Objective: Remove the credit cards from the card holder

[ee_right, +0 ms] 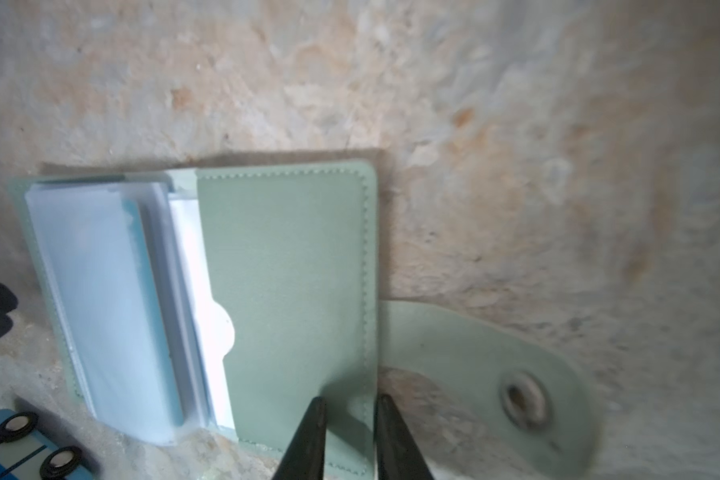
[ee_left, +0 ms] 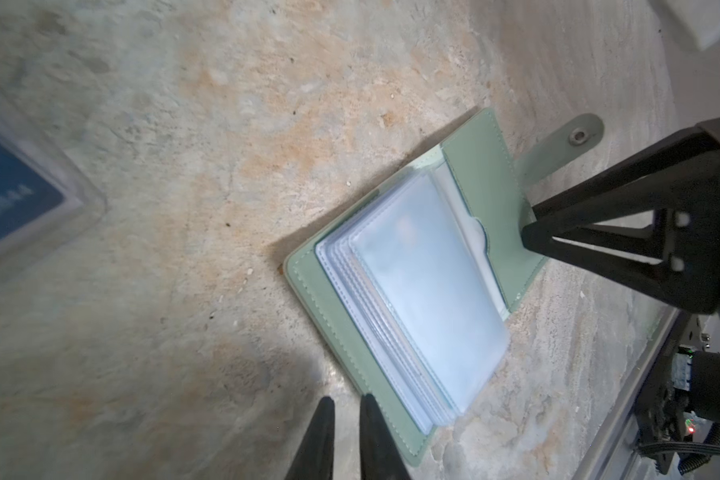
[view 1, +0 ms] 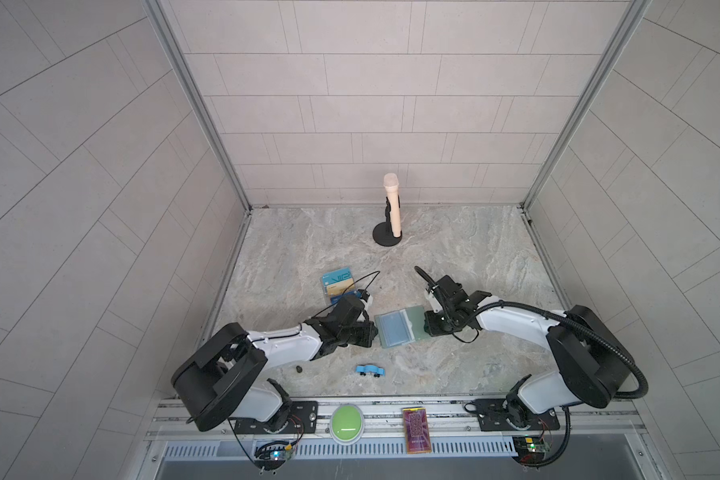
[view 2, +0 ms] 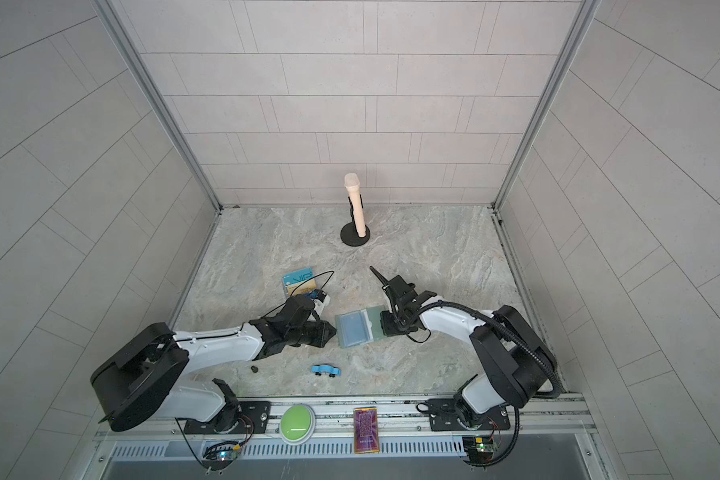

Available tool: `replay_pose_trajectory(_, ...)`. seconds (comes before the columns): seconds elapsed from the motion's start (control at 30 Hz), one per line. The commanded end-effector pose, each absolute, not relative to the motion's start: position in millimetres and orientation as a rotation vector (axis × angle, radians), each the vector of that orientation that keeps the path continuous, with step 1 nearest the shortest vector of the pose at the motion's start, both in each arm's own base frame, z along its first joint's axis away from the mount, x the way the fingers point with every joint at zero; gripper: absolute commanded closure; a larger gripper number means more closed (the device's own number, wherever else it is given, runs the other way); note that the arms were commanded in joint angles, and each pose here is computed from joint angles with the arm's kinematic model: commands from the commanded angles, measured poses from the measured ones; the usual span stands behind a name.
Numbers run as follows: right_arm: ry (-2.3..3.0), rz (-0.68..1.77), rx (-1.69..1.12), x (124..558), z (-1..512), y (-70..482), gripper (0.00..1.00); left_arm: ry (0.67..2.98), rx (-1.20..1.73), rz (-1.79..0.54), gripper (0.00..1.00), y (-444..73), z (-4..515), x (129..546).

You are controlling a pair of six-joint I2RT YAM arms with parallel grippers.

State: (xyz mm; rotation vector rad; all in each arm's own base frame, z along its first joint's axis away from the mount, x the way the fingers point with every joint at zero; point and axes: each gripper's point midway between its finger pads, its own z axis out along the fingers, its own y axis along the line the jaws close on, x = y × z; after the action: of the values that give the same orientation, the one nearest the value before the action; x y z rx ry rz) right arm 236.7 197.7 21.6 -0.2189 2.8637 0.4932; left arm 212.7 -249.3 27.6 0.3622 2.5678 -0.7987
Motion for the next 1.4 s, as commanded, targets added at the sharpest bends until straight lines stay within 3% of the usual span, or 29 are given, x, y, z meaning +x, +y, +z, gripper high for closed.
replay_pose_trajectory(0.0, 2.904, 0.52, -0.216, 229.4, 12.7, 211.0, 0.79, 2.569, 0.38, -0.754, 0.83, -241.6, 23.2, 209.1)
replay_pose_trajectory(0.2, 2.9, 0.359, -0.31, 232.6, 25.1, 209.3, 0.74, 2.584, 0.382, -0.714, 0.84, -232.9, 19.9, 205.4)
replay_pose_trajectory(0.33, 2.824, 0.216, -0.344, 243.2, 57.7, 194.9, 0.62, 2.571, 0.371, -0.675, 0.84, -222.9, 22.5, 204.2)
replay_pose_trajectory(0.6, 2.766, 0.46, -0.567, 230.9, 108.6, 234.6, 0.35, 2.533, 0.379, -0.738, 0.85, -223.0, 30.5, 203.6)
replay_pose_trajectory(0.83, 2.689, 0.59, -0.639, 239.4, 103.2, 280.7, 0.34, 2.427, 0.436, -0.838, 0.93, -237.1, 50.3, 207.0)
replay_pose_trajectory(0.93, 2.645, 0.582, -0.662, 241.2, 99.8, 295.4, 0.22, 2.389, 0.438, -0.86, 0.95, -239.9, 55.0, 210.2)
replay_pose_trajectory(1.0, 2.618, 0.587, -0.656, 242.5, 97.3, 303.5, 0.2, 2.385, 0.437, -0.858, 0.96, -239.2, 53.7, 212.0)
replay_pose_trajectory(1.37, 2.545, 0.47, -0.564, 253.9, 73.9, 307.6, 0.2, 2.384, 0.413, -0.911, 1.0, -233.4, 39.4, 217.3)
